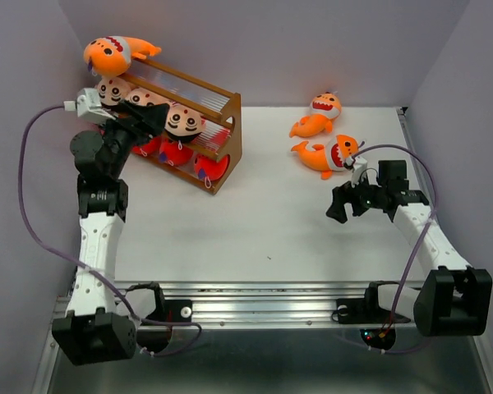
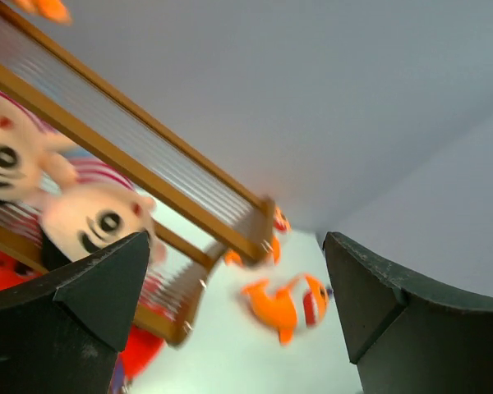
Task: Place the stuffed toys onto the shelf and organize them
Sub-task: Grab a stuffed toy with the right arm
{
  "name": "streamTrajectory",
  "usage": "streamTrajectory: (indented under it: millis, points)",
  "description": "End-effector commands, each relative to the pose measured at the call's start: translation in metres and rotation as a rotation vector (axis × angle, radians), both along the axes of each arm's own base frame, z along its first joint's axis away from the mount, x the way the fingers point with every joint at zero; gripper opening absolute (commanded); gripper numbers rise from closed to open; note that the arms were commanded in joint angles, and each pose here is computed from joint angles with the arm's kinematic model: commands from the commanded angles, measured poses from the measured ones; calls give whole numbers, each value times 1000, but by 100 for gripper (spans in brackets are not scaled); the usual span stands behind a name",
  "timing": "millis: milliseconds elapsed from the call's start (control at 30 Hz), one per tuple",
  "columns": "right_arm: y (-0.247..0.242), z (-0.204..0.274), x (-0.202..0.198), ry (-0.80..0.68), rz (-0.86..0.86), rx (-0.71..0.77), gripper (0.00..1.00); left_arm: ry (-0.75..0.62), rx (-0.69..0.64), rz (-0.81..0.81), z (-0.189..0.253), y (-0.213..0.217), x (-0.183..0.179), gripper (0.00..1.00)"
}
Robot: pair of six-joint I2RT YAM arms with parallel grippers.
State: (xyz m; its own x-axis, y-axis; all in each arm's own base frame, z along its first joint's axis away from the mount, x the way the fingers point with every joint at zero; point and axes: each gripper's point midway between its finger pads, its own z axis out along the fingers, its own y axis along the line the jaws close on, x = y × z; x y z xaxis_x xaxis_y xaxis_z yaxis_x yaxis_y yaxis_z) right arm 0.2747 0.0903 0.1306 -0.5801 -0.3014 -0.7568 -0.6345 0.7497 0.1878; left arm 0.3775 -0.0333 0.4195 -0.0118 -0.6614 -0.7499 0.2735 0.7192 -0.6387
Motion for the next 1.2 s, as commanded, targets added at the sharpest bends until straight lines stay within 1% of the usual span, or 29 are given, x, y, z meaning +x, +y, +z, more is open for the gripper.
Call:
streamTrajectory:
  millis: [0, 67, 100, 133, 167, 200, 233, 267, 300, 333, 367, 400, 433, 467, 500, 533, 567, 600, 667, 733, 767, 833, 900, 933, 1000, 1033, 1100, 1133, 1167]
  points:
    - [-21, 29, 42, -59, -170, -12, 100, 51, 228, -89, -36, -41, -37, 99]
    - [-35, 33, 59, -32, -302, -15, 100, 36, 247, -135, -42, -56, -58, 99]
    - [-41, 49, 74, -70, -349, -19, 100, 69, 250, -178, -63, -64, -65, 99]
    - [-53, 53, 84, -83, -424, -51, 100, 64, 246, -213, -67, -73, -78, 99]
    - [-57, 53, 93, -67, -469, -44, 100, 74, 238, -232, -74, -77, -83, 99]
    - [-60, 58, 102, -87, -479, -50, 100, 81, 230, -262, -82, -82, -91, 99]
    - [-61, 73, 112, -127, -477, -49, 100, 115, 224, -283, -102, -85, -95, 99]
    - [-60, 70, 122, -136, -446, -64, 100, 100, 209, -302, -101, -89, -106, 99]
    - [-59, 73, 129, -154, -417, -73, 100, 125, 199, -313, -114, -90, -110, 99]
    - [-52, 87, 138, -191, -359, -57, 100, 129, 188, -323, -118, -92, -115, 99]
    - [-51, 89, 145, -233, -274, -111, 100, 115, 172, -335, -116, -94, -123, 99]
    - [-45, 74, 148, -203, -187, -125, 100, 137, 165, -348, -125, -95, -127, 99]
    - [-45, 83, 157, -284, -70, -194, 100, 124, 160, -349, -123, -95, -134, 99]
    - [-44, 76, 157, -279, 6, -230, 100, 128, 156, -355, -125, -95, -137, 99]
    - [-47, 61, 167, -275, 44, -267, 100, 148, 155, -356, -132, -95, -141, 99]
    - [-49, 57, 174, -277, 52, -287, 100, 123, 155, -353, -127, -94, -147, 99]
    - [-54, 65, 188, -319, 72, -328, 100, 141, 154, -353, -132, -93, -151, 99]
    - [-59, 42, 197, -258, 75, -357, 100, 160, 152, -352, -138, -93, -154, 99]
    - [-65, 36, 213, -243, 71, -383, 100, 158, 154, -354, -140, -92, -161, 99]
    - [-65, 42, 231, -262, 58, -379, 100, 185, 152, -370, -150, -94, -166, 99]
    - [-64, 30, 237, -234, 44, -357, 100, 182, 150, -373, -151, -94, -170, 99]
    - [-65, 33, 255, -257, 2, -343, 100, 209, 143, -381, -160, -95, -173, 99]
    - [-69, 15, 265, -210, -53, -332, 100, 207, 138, -381, -162, -94, -176, 99]
    - [-72, 14, 272, -212, -75, -336, 100, 217, 132, -383, -166, -95, -177, 99]
    - [-78, -1, 274, -174, -109, -352, 97, 229, 102, -377, -167, -94, -178, 99]
    - [-79, -18, 272, -138, -114, -357, 93, 229, 87, -387, -168, -96, -178, 99]
    - [-80, -34, 266, -101, -113, -363, 84, 240, 72, -403, -172, -99, -179, 99]
    - [-80, -39, 262, -85, -114, -364, 79, 239, 66, -422, -172, -102, -180, 99]
    - [-82, -50, 253, -53, -115, -373, 63, 245, 61, -431, -174, -103, -180, 99]
